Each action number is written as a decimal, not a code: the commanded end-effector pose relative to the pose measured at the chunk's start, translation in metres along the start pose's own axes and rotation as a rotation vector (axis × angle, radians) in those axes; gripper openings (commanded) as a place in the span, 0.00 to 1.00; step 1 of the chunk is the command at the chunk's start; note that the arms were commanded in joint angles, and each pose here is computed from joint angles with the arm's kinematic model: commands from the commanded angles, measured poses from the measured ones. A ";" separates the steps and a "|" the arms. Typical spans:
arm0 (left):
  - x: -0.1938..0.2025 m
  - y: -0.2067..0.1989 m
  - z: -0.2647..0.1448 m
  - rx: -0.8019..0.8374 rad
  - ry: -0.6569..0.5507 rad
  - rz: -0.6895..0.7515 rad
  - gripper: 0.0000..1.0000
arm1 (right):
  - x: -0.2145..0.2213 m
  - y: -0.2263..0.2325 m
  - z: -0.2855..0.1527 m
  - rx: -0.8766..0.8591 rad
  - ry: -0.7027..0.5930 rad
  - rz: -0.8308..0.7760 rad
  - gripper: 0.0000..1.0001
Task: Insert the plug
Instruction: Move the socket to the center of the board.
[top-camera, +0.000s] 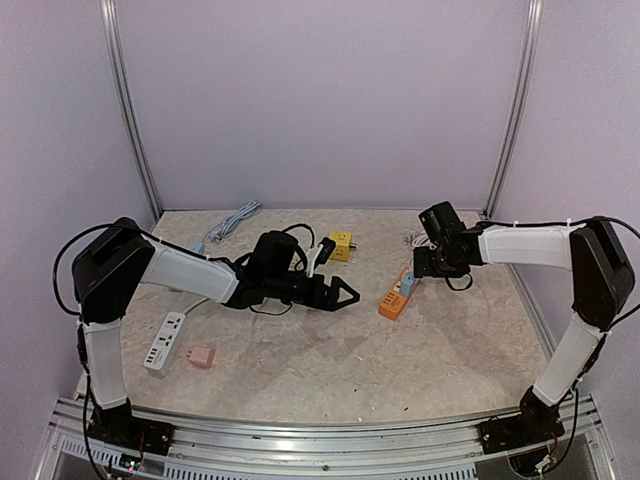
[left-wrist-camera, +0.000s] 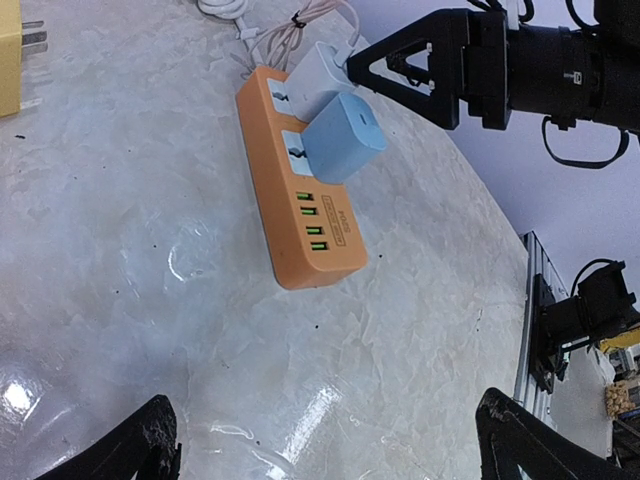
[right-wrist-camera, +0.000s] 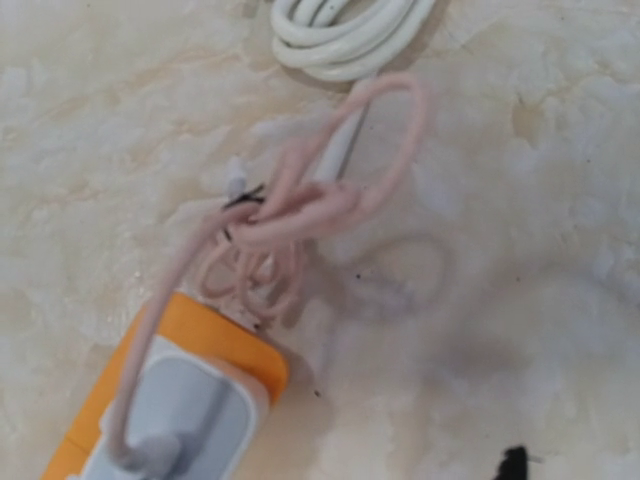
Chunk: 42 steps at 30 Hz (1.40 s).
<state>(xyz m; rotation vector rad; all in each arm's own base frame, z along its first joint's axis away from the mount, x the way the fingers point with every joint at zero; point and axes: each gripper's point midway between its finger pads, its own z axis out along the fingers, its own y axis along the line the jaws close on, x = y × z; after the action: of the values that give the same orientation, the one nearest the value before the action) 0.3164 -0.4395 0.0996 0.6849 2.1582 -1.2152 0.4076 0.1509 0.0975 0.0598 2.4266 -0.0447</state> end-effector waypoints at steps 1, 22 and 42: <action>-0.010 -0.009 -0.008 0.011 -0.028 0.020 0.99 | 0.028 -0.002 0.011 0.021 0.071 -0.024 0.69; -0.022 -0.022 0.023 0.108 -0.001 0.033 0.99 | -0.028 0.012 -0.070 -0.169 -0.079 0.060 0.71; 0.020 -0.026 0.111 0.196 0.176 0.009 0.99 | 0.003 -0.031 -0.138 -0.189 -0.124 0.155 0.70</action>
<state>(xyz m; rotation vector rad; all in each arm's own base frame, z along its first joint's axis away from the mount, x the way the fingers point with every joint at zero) 0.3169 -0.5327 0.0597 0.8687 2.1790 -1.3954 0.3294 0.1286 0.2147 0.1503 2.2292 0.2520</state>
